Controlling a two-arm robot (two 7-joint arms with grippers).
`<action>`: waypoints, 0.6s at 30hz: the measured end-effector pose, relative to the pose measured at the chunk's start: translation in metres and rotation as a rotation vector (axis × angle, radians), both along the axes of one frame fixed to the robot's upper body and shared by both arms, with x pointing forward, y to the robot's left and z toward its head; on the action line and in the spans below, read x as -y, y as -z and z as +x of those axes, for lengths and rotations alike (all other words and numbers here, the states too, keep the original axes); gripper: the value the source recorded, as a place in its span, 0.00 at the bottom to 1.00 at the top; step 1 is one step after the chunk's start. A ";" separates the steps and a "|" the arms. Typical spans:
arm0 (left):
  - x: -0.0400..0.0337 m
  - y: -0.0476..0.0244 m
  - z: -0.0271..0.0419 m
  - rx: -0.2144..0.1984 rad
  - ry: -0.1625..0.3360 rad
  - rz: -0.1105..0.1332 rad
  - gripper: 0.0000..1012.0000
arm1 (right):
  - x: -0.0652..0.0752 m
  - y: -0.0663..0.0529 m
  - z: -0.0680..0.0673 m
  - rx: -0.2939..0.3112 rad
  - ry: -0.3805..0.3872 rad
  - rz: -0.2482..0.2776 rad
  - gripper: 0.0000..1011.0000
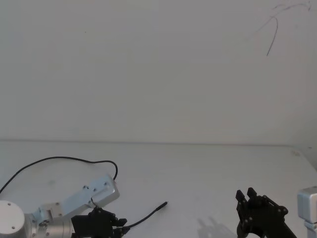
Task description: Pick up the data cable with the one hand.
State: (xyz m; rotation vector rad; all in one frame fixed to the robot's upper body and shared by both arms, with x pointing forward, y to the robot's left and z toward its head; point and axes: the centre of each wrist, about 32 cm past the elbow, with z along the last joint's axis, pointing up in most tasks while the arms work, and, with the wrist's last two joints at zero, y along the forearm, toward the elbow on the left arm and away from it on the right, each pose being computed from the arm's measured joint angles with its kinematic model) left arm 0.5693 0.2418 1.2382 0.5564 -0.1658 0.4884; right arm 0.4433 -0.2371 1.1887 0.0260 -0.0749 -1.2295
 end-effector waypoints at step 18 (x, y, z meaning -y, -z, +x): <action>0.0004 -0.0055 0.0012 0.010 0.022 -0.077 0.04 | 0.000 0.000 0.000 0.000 0.000 0.000 0.25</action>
